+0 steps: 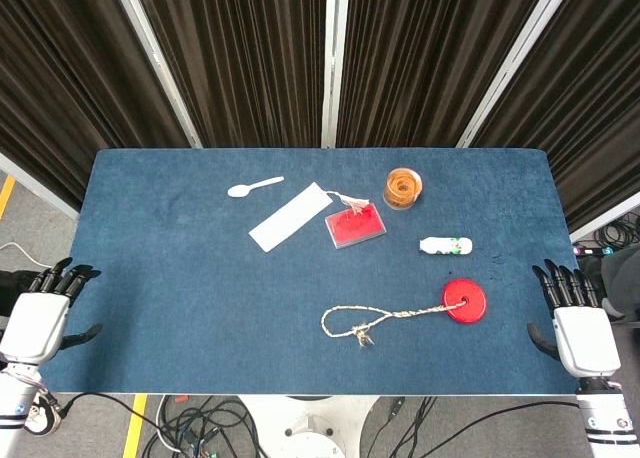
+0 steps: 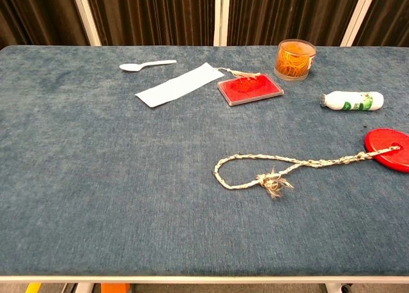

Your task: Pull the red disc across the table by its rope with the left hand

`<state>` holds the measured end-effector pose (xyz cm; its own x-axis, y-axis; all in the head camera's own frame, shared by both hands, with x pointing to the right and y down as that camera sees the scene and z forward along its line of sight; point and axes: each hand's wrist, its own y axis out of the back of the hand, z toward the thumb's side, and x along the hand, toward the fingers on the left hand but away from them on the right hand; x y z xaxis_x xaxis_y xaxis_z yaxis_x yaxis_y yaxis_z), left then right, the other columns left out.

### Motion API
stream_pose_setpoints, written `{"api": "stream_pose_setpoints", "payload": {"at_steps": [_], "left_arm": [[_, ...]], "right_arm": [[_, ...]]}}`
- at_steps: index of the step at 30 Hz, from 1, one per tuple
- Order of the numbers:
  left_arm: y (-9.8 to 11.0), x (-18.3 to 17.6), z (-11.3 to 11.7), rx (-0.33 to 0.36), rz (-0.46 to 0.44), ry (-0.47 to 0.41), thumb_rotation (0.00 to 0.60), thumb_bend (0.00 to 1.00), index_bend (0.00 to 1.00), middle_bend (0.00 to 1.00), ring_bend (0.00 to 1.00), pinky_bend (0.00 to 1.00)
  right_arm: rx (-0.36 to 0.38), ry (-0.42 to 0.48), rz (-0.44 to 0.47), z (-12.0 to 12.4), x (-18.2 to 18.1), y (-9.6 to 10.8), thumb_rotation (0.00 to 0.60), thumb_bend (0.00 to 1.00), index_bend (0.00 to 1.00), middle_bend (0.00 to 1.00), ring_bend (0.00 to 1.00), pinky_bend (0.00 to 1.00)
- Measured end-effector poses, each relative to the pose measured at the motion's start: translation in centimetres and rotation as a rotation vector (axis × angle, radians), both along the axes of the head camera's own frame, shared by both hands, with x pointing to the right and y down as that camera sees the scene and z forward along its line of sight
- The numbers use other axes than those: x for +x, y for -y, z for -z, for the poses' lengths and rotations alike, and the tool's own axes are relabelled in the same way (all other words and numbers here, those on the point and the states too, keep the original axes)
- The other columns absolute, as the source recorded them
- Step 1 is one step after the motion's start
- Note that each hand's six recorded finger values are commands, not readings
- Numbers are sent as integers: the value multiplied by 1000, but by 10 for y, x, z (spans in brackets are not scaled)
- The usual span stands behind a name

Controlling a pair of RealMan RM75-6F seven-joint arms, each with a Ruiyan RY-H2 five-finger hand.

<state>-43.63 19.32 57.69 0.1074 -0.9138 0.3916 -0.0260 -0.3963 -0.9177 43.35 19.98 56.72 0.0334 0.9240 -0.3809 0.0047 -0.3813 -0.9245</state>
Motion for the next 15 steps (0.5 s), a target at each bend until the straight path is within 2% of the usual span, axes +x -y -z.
{"api": "stream_pose_setpoints", "payload": {"at_steps": [9, 12, 15], "left_arm": [[-2, 6, -2, -12, -19, -35, 600, 122, 222, 204, 85, 191], [-2, 18, -4, -22, -66, -72, 600, 123, 222, 207, 85, 191], [0, 40, -9, -38, -153, -112, 600, 123, 222, 209, 85, 191]], "right_arm": [[1, -2, -5, 0, 0, 2, 600, 195, 0, 0, 0, 0], [9, -3, -6, 2, 0, 4, 600, 195, 0, 0, 0, 0], [13, -9, -8, 4, 3, 4, 600, 195, 0, 0, 0, 0]]}}
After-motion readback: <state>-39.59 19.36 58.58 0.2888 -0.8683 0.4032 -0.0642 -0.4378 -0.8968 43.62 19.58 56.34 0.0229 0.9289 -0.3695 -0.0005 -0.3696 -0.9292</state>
